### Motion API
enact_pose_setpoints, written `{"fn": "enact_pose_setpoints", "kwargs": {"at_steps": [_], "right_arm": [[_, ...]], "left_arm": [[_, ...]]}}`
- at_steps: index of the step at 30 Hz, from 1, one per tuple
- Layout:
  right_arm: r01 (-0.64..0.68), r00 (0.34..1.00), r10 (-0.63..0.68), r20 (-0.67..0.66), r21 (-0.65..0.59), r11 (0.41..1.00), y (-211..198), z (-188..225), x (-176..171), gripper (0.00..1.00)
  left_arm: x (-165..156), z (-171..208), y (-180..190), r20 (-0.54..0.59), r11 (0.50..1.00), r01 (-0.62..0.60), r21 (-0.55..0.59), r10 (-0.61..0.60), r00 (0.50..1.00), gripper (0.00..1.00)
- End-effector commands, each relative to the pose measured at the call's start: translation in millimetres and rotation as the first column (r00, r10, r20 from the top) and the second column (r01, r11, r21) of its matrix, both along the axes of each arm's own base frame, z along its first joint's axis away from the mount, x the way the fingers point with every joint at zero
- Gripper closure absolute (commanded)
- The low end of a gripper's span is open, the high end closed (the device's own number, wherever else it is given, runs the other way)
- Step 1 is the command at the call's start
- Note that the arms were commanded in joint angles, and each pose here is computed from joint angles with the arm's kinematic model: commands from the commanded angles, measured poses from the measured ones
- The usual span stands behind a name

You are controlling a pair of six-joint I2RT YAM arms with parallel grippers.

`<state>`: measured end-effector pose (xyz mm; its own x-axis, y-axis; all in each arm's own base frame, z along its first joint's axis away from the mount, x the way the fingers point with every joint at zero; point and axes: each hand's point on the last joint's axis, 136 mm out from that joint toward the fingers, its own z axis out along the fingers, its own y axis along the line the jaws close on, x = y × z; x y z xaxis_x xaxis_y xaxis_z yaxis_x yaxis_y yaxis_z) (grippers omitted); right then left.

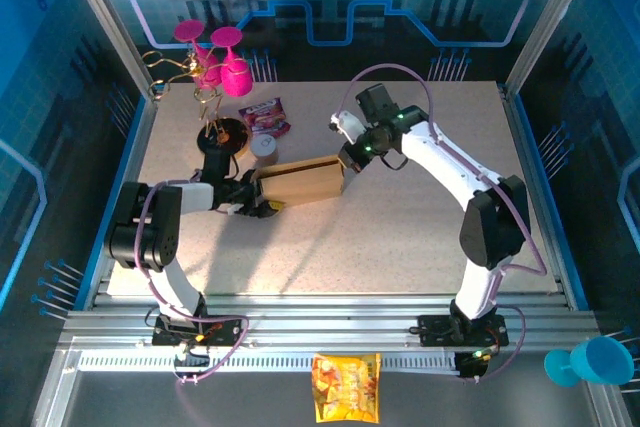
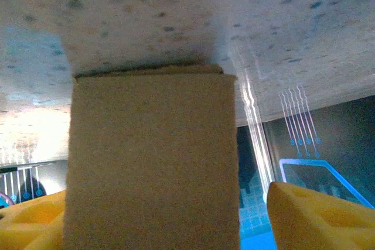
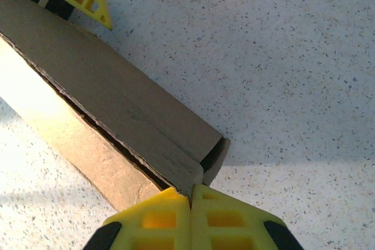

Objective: Fold the paper box

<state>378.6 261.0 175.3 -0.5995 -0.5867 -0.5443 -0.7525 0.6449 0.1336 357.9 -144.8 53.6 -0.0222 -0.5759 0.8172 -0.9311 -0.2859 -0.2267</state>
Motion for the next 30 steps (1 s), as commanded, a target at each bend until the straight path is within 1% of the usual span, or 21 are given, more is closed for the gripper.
{"fn": "enact_pose_setpoints", "kwargs": {"at_steps": [1,5,11,17,20,26,30], "right_arm": [[0.053,0.996,-0.053,-0.078,-0.002,0.999,8.1,-4.3,-4.4,1.00],[0.115,0.985,-0.112,-0.131,0.016,0.993,12.7,-4.4,-3.3,1.00],[0.226,0.958,-0.216,-0.190,0.028,0.974,15.5,-5.8,-4.9,1.00],[0.329,0.918,-0.309,-0.249,0.041,0.943,22.5,-3.9,-8.1,1.00],[0.374,0.898,-0.352,-0.265,0.037,0.927,25.0,-4.6,-8.7,1.00],[0.408,0.891,-0.387,-0.238,0.046,0.912,29.7,-7.2,-6.1,1.00],[0.434,0.887,-0.418,-0.195,0.045,0.900,26.9,-16.5,-0.5,1.00]], "left_arm": [[4.3,-3.0,4.3,-0.012,0.999,-0.033,-0.015,0.033,0.999,0.31],[6.4,-4.1,4.6,-0.009,0.999,-0.043,-0.019,0.043,0.999,0.33],[8.8,-9.5,7.3,-0.018,0.997,-0.071,-0.015,0.070,0.997,0.47],[11.1,-11.1,8.0,-0.019,0.997,-0.076,-0.010,0.076,0.997,0.51],[12.5,-10.9,8.1,-0.019,0.997,-0.077,-0.012,0.077,0.997,0.51],[15.2,-10.9,7.4,-0.015,0.997,-0.080,-0.020,0.080,0.997,0.52],[19.0,-7.5,6.1,0.002,0.996,-0.082,-0.037,0.082,0.997,0.47]]}}
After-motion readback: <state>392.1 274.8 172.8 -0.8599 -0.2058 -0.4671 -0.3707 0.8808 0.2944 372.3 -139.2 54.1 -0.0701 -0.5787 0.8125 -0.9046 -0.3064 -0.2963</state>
